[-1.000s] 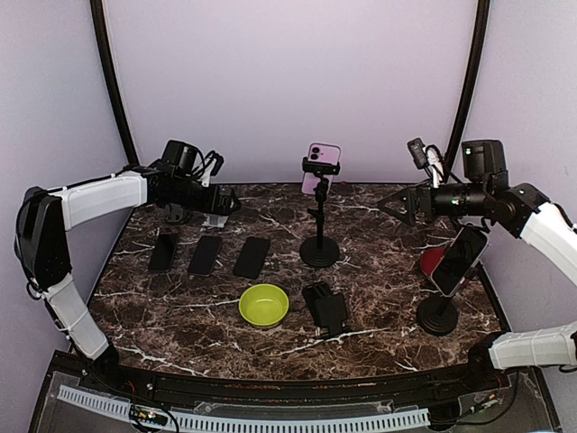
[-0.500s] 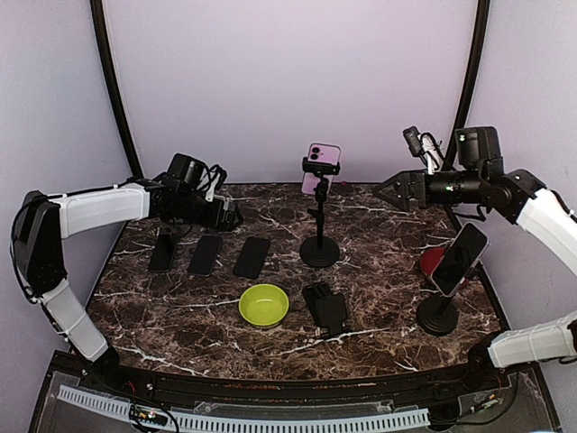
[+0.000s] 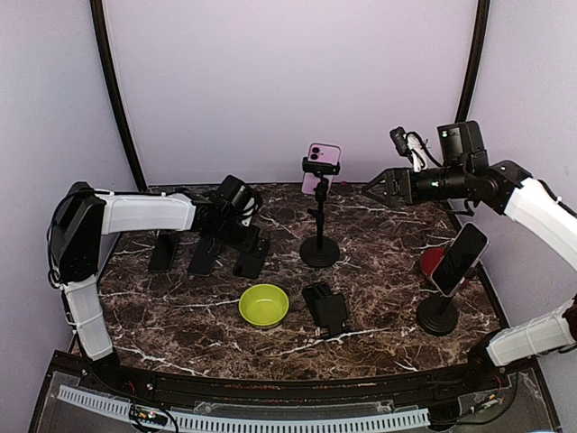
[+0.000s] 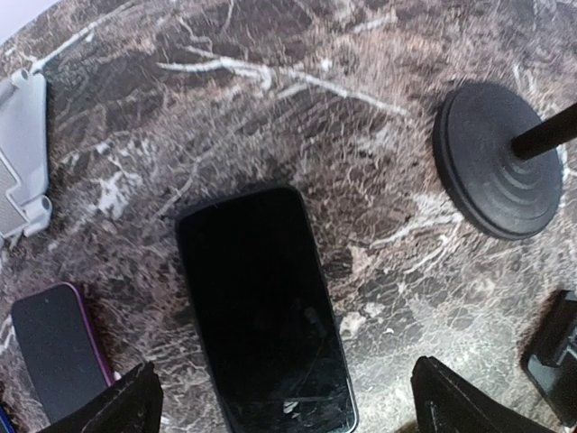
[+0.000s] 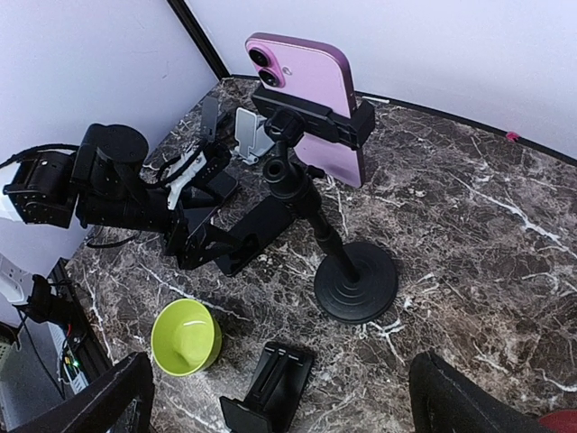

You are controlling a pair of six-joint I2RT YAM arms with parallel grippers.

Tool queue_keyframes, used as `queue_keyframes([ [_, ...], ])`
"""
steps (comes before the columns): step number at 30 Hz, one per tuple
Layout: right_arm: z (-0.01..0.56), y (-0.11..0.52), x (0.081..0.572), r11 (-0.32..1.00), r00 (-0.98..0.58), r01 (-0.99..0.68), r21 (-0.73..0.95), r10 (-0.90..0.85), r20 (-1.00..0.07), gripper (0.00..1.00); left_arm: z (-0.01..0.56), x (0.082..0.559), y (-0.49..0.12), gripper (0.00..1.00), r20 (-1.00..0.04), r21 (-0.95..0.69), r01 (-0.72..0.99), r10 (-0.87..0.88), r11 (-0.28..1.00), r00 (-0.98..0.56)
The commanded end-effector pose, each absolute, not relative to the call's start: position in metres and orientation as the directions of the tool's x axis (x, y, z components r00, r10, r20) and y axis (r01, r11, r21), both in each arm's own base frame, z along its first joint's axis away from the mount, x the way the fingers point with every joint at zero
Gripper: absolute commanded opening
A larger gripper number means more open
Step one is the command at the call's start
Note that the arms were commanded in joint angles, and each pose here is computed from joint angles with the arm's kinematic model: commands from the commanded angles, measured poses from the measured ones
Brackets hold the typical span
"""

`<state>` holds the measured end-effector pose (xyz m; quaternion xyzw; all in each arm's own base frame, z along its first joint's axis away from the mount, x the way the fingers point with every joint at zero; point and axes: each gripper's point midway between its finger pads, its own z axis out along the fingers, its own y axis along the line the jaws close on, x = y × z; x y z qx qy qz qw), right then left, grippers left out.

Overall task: Remove the phone from the phone stand
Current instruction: Adjust the phone at the center of the board.

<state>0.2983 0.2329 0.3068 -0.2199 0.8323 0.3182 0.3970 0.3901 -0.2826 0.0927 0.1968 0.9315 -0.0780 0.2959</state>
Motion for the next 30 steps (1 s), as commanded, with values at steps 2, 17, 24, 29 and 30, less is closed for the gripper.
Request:
queue_keyframes([
  [2,0.316,0.235,0.303,0.715,-0.579,-0.607,0.346,-0.101,-0.809,0.99,0.079,0.388,-0.274,0.99,-0.538,0.052,0.342,0.315,0.938,-0.782],
  [17,0.313,0.243,0.306,0.719,-0.583,-0.607,0.338,-0.114,-0.804,0.99,0.043,0.389,-0.276,0.99,-0.478,0.076,0.304,0.303,0.950,-0.825],
  [24,0.312,0.240,0.304,0.723,-0.579,-0.608,0.328,-0.121,-0.806,0.99,0.037,0.393,-0.275,0.99,-0.478,0.071,0.256,0.258,0.964,-0.840],
  [29,0.310,0.238,0.302,0.725,-0.574,-0.611,0.318,-0.128,-0.809,0.99,0.028,0.393,-0.275,0.99,-0.458,0.072,0.232,0.239,0.970,-0.856],
  [30,0.310,0.238,0.302,0.726,-0.573,-0.611,0.316,-0.130,-0.809,0.99,0.027,0.393,-0.275,0.99,-0.455,0.072,0.228,0.235,0.971,-0.859],
])
